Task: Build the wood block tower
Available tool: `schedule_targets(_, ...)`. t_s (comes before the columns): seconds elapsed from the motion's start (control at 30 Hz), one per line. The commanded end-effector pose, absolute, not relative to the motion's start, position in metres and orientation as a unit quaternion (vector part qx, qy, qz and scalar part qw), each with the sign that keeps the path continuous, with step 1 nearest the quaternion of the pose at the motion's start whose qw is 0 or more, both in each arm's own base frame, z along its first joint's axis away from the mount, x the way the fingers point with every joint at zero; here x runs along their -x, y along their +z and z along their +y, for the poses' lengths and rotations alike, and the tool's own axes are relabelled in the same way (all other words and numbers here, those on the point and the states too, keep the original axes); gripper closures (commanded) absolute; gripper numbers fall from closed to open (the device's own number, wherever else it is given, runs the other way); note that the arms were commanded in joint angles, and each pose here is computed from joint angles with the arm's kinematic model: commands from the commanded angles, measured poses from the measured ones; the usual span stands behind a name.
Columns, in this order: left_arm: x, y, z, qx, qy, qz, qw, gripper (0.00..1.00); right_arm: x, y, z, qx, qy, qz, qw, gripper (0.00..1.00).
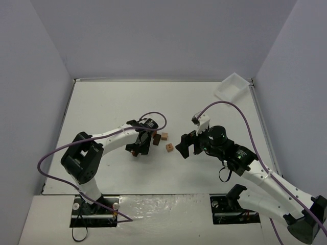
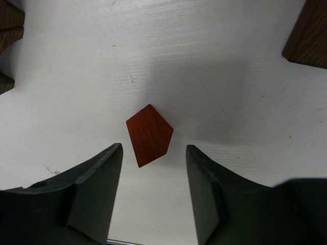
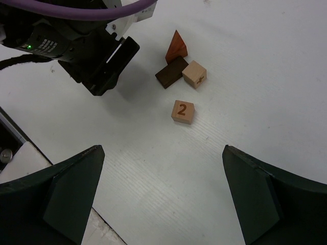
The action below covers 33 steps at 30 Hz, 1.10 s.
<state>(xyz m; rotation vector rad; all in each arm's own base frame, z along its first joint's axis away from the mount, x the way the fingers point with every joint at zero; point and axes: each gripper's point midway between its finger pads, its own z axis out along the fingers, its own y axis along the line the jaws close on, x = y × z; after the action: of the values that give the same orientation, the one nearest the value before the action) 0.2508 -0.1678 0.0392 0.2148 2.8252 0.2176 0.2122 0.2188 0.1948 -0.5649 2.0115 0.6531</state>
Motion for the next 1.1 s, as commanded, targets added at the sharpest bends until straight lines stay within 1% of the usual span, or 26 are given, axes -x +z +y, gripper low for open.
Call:
schedule_targets(0.0,-0.261,0.062,-0.171,-0.072,0.061,0.976,0.194,0.42,-0.218,0.200,0.222,0.230,0.267,0.809,0.471,0.02)
schedule_targets(0.07,-0.260,0.070,-0.171,-0.045,0.051,0.976,0.206,0.38,-0.219,0.200,0.223,0.230,0.267,0.809,0.470,0.02)
schedule_targets(0.17,-0.259,0.087,-0.173,0.024,0.024,0.972,0.232,0.35,-0.219,0.201,0.222,0.230,0.266,0.810,0.470,0.02)
schedule_targets(0.23,-0.254,0.097,-0.173,0.112,-0.003,0.962,0.250,0.34,-0.219,0.199,0.222,0.230,0.263,0.811,0.469,0.02)
schedule_targets(0.33,-0.246,0.097,-0.172,0.228,-0.031,0.941,0.249,0.32,-0.220,0.199,0.222,0.229,0.262,0.811,0.469,0.01)
schedule_targets(0.47,-0.238,0.086,-0.165,0.293,-0.029,0.924,0.244,0.32,-0.220,0.200,0.221,0.228,0.262,0.812,0.470,0.02)
schedule_targets(0.57,-0.238,0.078,-0.164,0.315,-0.023,0.918,0.241,0.32,-0.219,0.201,0.221,0.228,0.263,0.811,0.470,0.02)
schedule_targets(0.87,-0.250,0.067,-0.165,0.325,-0.005,0.914,0.241,0.33,-0.217,0.201,0.219,0.226,0.264,0.811,0.471,0.02)
schedule_targets(0.97,-0.253,0.063,-0.166,0.326,0.000,0.916,0.233,0.38,-0.217,0.201,0.218,0.226,0.263,0.811,0.471,0.01)
schedule_targets(1.07,-0.256,0.057,-0.165,0.323,0.009,0.919,0.227,0.40,-0.217,0.201,0.218,0.226,0.263,0.811,0.472,0.01)
